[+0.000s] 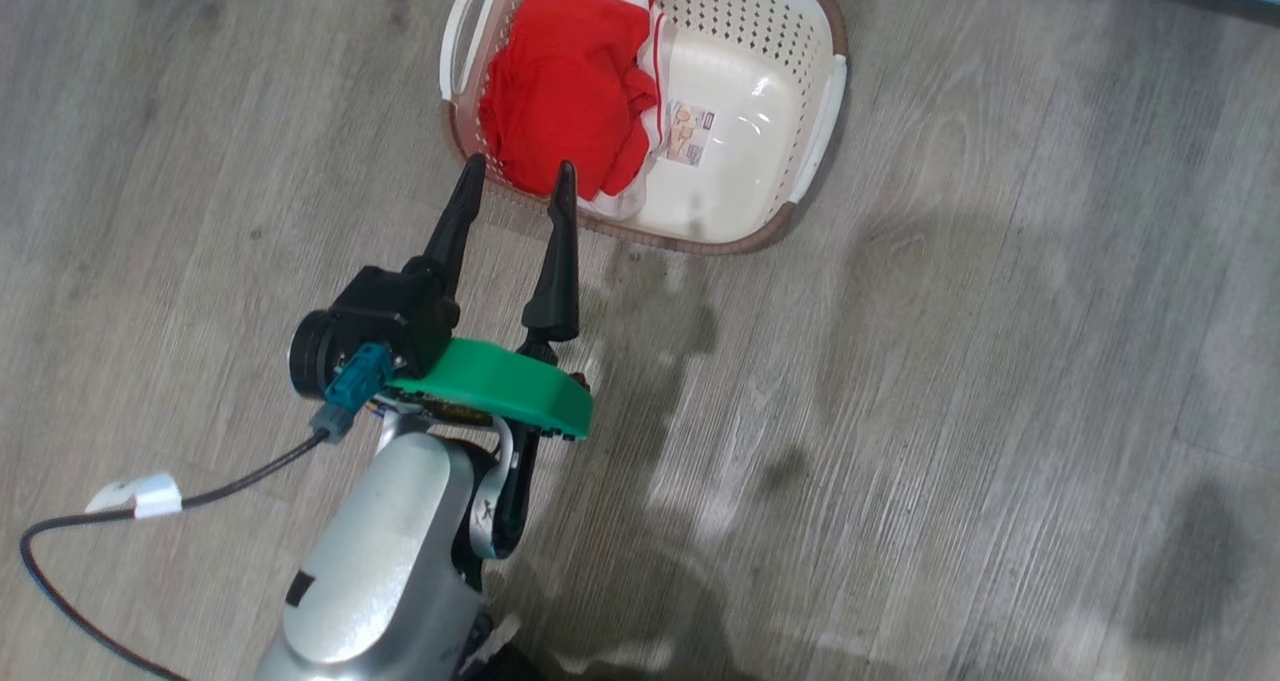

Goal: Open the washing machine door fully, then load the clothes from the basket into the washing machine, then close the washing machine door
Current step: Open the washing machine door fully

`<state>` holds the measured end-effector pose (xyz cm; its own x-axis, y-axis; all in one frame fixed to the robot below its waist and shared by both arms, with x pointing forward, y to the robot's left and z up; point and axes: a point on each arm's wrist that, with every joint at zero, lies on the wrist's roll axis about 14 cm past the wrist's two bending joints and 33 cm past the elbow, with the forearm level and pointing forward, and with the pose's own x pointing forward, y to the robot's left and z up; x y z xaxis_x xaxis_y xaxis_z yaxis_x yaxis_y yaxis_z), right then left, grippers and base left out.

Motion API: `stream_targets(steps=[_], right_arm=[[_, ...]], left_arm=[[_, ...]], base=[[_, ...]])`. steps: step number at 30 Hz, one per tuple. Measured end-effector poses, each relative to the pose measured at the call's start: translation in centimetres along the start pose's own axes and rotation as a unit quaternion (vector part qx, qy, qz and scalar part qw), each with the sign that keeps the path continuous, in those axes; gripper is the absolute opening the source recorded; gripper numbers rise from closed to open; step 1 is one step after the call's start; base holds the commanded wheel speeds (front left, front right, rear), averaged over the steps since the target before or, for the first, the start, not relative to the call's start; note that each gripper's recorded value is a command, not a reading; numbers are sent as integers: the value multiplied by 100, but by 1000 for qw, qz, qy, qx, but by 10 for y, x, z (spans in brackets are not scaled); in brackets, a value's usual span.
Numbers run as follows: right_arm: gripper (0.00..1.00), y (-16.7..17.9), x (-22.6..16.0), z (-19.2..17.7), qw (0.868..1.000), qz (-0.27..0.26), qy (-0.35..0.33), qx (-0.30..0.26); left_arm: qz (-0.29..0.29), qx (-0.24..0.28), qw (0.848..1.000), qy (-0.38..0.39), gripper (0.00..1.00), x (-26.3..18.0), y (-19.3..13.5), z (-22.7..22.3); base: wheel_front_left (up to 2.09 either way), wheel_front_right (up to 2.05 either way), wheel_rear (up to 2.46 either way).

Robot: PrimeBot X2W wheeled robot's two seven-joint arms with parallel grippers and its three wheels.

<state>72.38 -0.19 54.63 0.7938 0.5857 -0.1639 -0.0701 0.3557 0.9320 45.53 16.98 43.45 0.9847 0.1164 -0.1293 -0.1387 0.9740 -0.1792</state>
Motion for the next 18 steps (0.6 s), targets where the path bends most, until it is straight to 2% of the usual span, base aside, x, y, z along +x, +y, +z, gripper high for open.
stream_targets(steps=[8, 18], right_arm=[[0, -3, -10, -18, 999, -10, 33, 0], [0, -7, -34, -68, 994, -23, 104, 7]], left_arm=[[0, 0, 1000, -13, 100, -5, 0, 12], [16, -1, 999, -29, 100, -28, 10, 29]], base=[[0, 0, 0], [0, 0, 0]])
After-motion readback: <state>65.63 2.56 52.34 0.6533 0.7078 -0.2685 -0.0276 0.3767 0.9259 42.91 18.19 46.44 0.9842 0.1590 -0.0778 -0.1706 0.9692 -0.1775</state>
